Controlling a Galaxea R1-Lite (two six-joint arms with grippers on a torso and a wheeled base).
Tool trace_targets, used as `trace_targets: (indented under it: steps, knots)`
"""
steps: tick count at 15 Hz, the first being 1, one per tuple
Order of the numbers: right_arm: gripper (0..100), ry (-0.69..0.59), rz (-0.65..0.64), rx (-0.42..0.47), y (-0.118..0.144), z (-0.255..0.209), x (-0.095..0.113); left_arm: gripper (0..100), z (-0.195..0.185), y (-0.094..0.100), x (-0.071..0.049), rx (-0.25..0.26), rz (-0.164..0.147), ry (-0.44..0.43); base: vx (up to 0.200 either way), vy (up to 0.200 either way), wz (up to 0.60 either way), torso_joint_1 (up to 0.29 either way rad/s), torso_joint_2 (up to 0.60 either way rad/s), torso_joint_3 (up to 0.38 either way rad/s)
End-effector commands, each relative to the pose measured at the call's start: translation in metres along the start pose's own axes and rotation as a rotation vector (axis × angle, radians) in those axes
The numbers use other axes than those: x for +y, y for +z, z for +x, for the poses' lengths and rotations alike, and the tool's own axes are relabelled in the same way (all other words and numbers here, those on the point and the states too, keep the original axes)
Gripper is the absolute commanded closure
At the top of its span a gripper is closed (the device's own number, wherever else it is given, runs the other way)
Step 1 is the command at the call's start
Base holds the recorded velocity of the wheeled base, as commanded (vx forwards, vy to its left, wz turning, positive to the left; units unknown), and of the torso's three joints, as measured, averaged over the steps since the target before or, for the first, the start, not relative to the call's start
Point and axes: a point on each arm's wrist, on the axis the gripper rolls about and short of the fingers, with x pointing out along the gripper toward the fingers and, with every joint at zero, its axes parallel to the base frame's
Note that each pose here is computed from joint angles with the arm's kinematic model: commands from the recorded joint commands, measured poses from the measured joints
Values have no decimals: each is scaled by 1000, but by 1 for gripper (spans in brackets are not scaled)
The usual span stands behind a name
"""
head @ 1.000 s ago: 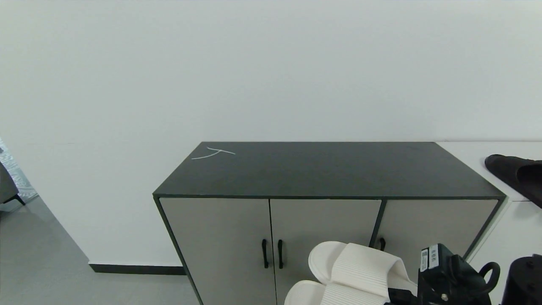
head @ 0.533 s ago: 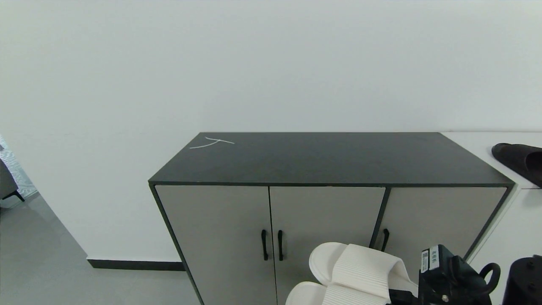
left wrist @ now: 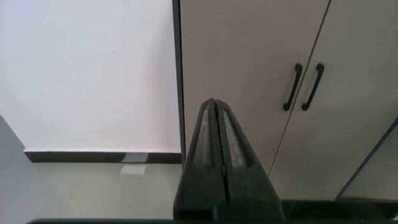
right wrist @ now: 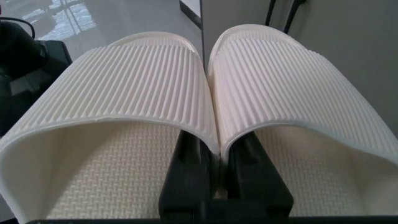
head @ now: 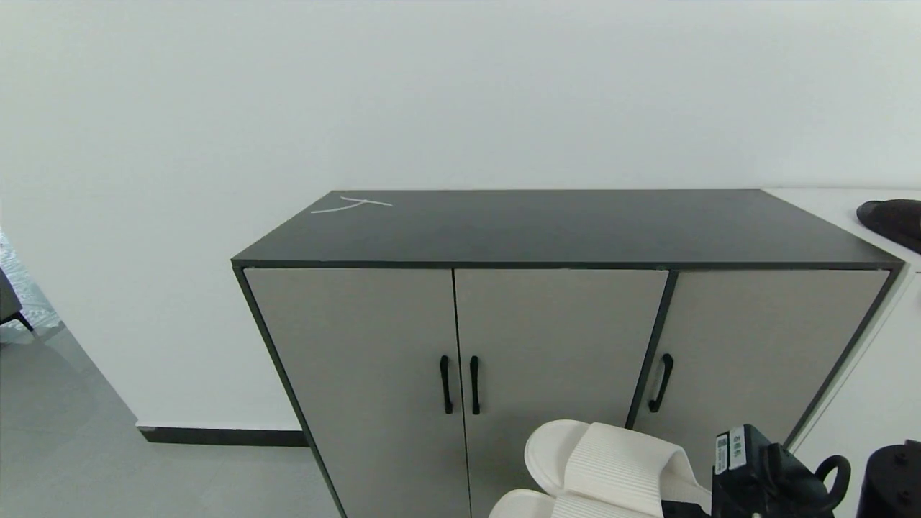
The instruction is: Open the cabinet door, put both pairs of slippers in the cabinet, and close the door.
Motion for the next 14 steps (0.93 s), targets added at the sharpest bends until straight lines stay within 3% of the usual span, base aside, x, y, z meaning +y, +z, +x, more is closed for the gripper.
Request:
trace_targets:
  steps: [1,14]
  knots:
    - [100,5,-1,3,-1,0,1,100,0,0,0,-1,-2,0,0,0,0,-207,500,286]
    - [100,4,3,38,-7,2,0,100,0,0,0,-1,-2,0,0,0,0,-169,465,296]
